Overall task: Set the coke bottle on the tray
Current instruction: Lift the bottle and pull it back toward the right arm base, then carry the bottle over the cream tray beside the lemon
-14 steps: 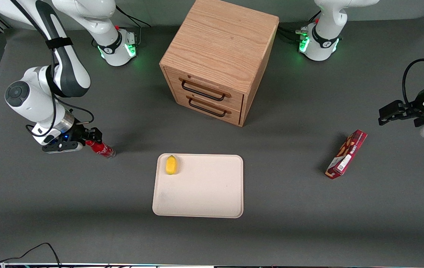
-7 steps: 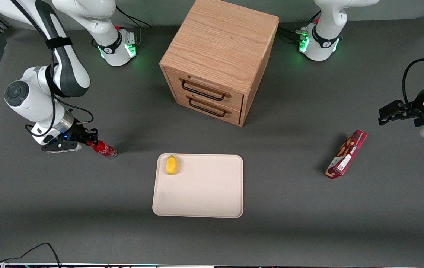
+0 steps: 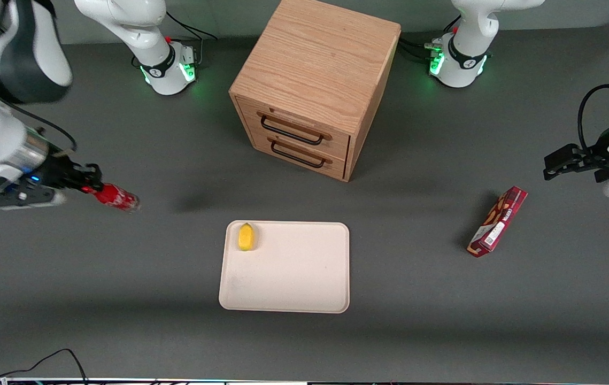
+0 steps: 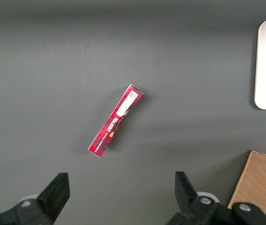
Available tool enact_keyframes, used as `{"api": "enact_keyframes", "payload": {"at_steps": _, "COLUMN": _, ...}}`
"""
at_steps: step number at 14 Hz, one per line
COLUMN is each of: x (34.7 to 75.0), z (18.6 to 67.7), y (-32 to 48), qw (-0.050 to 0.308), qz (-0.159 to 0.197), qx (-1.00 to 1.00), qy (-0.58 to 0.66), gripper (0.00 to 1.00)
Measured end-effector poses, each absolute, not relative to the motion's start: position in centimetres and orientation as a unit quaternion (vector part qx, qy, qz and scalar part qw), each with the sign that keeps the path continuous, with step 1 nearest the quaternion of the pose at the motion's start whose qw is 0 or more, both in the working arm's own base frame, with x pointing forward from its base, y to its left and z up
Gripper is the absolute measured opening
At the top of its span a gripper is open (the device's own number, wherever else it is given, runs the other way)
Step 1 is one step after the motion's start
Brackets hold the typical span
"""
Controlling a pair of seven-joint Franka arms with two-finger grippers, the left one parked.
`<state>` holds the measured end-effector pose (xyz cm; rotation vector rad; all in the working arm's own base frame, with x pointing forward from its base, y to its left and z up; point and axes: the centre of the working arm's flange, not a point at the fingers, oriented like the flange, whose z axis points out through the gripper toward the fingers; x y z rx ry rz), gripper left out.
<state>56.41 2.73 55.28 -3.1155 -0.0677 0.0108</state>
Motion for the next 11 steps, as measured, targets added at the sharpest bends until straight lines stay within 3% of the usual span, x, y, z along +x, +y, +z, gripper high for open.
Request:
{"api": "enact_keyframes", "payload": {"at_steps": 3, "x": 55.7, "z": 62.7, "y": 2.3, "qw": -0.003, "qz": -0.001, "qx": -1.0, "qy": -0.023, "gripper": 0.31}}
{"api": "enact_keyframes", "payload": {"at_steps": 5, "x": 55.8, "z": 64.4, "y": 2.1, "qw": -0.008, "qz": 0.0, "qx": -1.0, "qy": -0.023, "gripper": 0.31}}
{"api": "enact_keyframes", "payload": {"at_steps": 8, "x": 56.9, "z": 63.3, "y": 3.2, "qw": -0.004, "qz": 0.009, "qx": -1.0, "qy": -0.021, "gripper": 0.31}}
{"api": "enact_keyframes", "payload": {"at_steps": 11, "x": 58.0, "z": 60.2, "y": 9.9, "qw": 0.0, "qz": 0.028, "qx": -1.0, "qy": -0.003, "gripper": 0.31}}
